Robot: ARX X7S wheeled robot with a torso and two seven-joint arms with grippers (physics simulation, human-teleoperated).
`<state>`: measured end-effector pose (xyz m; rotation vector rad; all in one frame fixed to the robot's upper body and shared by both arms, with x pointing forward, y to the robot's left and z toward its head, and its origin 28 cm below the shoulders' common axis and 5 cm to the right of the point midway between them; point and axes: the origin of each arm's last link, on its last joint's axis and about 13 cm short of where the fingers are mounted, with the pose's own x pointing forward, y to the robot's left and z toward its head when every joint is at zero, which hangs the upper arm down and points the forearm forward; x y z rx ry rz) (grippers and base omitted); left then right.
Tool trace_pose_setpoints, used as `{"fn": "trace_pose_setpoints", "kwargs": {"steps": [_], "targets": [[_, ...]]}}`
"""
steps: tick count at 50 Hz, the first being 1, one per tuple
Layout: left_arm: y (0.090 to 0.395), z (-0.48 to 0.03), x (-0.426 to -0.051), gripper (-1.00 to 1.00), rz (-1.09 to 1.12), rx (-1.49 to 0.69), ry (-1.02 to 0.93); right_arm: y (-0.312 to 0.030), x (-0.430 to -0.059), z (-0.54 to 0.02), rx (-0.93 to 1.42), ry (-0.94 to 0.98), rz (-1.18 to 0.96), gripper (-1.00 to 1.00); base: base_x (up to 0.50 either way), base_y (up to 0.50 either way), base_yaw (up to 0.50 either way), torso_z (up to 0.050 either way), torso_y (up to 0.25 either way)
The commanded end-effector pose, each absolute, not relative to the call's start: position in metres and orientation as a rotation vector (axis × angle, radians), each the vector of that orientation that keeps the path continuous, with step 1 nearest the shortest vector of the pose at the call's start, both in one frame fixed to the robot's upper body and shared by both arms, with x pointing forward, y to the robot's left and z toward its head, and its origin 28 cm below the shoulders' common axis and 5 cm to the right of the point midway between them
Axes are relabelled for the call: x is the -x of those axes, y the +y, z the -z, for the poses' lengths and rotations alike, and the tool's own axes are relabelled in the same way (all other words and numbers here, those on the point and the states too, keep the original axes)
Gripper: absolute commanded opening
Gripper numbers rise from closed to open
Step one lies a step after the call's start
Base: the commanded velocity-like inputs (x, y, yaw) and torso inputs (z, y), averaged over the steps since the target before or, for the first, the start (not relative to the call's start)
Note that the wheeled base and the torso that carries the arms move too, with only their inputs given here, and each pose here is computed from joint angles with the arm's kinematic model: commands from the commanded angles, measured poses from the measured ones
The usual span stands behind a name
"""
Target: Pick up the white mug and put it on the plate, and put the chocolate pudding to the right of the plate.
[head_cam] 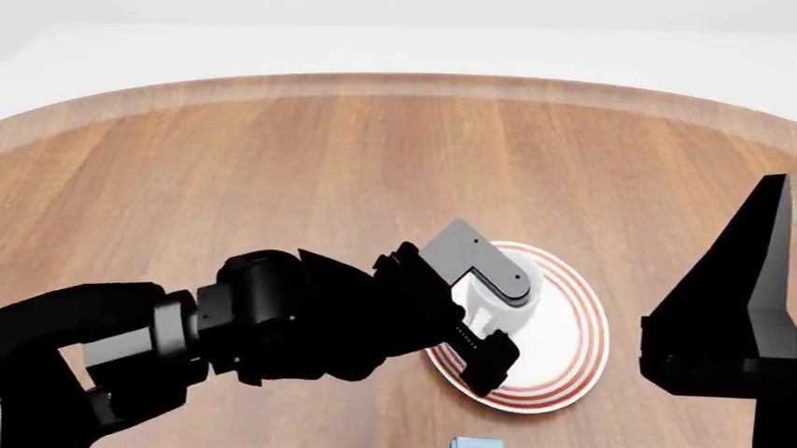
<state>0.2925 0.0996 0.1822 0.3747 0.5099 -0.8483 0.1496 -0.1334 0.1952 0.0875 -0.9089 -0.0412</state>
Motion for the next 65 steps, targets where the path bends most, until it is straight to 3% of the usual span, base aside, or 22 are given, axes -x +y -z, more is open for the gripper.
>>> {"fn": "trace_pose_setpoints", "kwargs": {"steps": [1,13,26,46,65], "targets": [[0.103,-0.206,-0.268,1.0,0.901,-0.38,0.388,-0.134,-0.148,-0.197,-0.066,-0.926,0.044,1.0,0.0,0.0,0.0,0.0,0.0],[0.12,-0.224,-0.257,1.0,0.879,-0.343,0.293,-0.133,-0.148,-0.197,-0.066,-0.929,0.039,1.0,0.0,0.0,0.0,0.0,0.0],[0.158,-0.246,-0.245,1.0,0.787,-0.269,0.172,-0.132,-0.149,-0.196,-0.067,-0.925,0.034,1.0,0.0,0.0,0.0,0.0,0.0],[0.193,-0.249,-0.23,1.0,0.702,-0.167,0.038,-0.131,-0.148,-0.197,-0.063,-0.924,0.029,1.0,0.0,0.0,0.0,0.0,0.0],[0.23,-0.253,-0.218,1.0,0.49,-0.122,-0.135,-0.127,-0.148,-0.196,-0.062,-0.912,0.007,1.0,0.0,0.0,0.0,0.0,0.0]]}}
